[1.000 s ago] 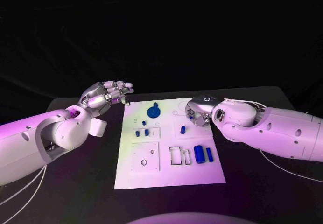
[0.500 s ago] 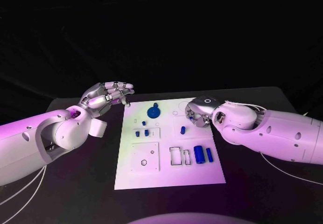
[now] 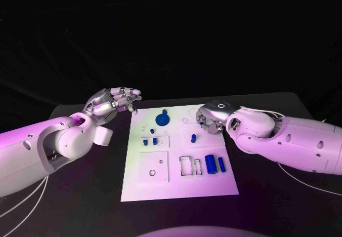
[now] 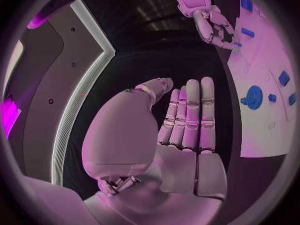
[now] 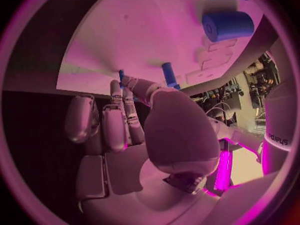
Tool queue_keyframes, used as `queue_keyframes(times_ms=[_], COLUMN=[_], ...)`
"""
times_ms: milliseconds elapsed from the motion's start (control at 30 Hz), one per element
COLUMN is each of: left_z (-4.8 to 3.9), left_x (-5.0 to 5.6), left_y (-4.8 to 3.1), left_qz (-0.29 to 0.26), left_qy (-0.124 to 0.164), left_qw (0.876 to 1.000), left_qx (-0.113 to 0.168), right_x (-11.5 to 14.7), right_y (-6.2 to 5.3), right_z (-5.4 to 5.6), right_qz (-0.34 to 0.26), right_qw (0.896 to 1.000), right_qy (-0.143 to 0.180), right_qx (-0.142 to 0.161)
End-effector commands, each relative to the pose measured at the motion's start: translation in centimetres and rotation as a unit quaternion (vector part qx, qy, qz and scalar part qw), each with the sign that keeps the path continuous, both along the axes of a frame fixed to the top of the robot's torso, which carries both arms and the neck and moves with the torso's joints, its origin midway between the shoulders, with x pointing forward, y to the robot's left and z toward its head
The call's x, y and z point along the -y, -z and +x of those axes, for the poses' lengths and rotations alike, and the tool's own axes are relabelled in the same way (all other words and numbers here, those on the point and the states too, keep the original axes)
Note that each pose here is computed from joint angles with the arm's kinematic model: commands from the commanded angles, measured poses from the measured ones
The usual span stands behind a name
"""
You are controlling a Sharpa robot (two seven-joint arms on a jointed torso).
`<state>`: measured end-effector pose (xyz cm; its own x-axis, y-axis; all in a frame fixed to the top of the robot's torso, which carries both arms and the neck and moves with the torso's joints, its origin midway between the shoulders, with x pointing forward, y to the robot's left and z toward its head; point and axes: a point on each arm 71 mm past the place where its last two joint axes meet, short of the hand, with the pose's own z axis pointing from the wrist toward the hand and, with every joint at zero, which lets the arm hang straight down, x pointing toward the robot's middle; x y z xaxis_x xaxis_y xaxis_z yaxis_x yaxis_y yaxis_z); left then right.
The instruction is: Assemble the parts on the task board
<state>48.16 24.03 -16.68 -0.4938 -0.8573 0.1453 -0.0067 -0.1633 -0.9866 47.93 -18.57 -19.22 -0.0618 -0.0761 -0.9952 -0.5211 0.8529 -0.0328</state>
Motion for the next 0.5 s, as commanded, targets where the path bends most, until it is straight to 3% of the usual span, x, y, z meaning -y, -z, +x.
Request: queue_keyframes(times_ms=[33,367,500], left_z=[-0.02,-0.11,-0.13], left_x=[0.0,0.1,0.2], left_y=[-0.05,-0.05,0.01], left_qz=[-0.001,-0.001,-0.002], left_qy=[0.006,0.008,0.010], left_qw=[1.000,1.000,1.000], left_qx=[0.003,0.002,0.001], right_x=[0.0,-0.7,-2.2], right_y=[-0.7,-2.0,-2.4], right_z=[0.0,-1.1,-2.3], right_qz=[0.012,0.045,0.063], right_qw=[1.000,0.999,0.997], right_qy=[0.001,-0.010,-0.034], right_qx=[0.009,0.003,-0.003])
